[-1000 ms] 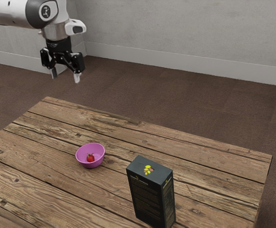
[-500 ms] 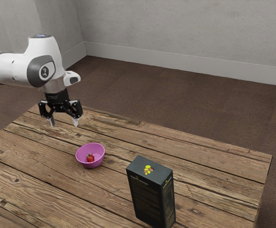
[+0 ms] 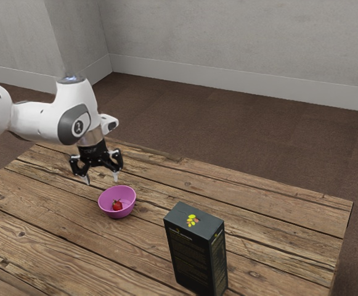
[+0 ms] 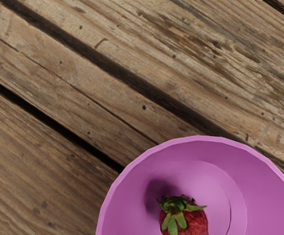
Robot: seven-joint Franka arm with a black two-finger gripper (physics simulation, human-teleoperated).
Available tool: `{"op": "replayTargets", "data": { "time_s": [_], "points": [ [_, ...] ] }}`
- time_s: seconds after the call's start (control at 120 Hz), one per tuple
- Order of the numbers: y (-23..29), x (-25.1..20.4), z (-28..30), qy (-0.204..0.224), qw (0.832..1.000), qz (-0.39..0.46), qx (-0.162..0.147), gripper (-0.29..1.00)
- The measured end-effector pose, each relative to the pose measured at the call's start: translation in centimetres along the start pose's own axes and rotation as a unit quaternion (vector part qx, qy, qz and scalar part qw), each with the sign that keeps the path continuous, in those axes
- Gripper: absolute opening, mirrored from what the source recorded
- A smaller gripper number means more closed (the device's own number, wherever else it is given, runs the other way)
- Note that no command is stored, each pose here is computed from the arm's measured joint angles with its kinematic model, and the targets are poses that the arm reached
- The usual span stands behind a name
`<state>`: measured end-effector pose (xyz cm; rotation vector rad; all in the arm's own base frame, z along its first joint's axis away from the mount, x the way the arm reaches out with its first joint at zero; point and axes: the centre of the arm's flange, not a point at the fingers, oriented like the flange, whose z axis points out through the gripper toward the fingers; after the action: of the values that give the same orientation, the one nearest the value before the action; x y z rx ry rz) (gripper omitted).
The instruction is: Take strawberry from the bowl
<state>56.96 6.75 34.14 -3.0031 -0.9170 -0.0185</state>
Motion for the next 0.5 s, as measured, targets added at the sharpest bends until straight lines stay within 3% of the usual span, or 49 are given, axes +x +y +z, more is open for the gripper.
{"op": "replayTargets", "data": {
  "time_s": [0.5],
  "points": [
    [1.8,-0.9,3.2,0.015,0.996,-0.083,-0.006,0.46]
  ]
}}
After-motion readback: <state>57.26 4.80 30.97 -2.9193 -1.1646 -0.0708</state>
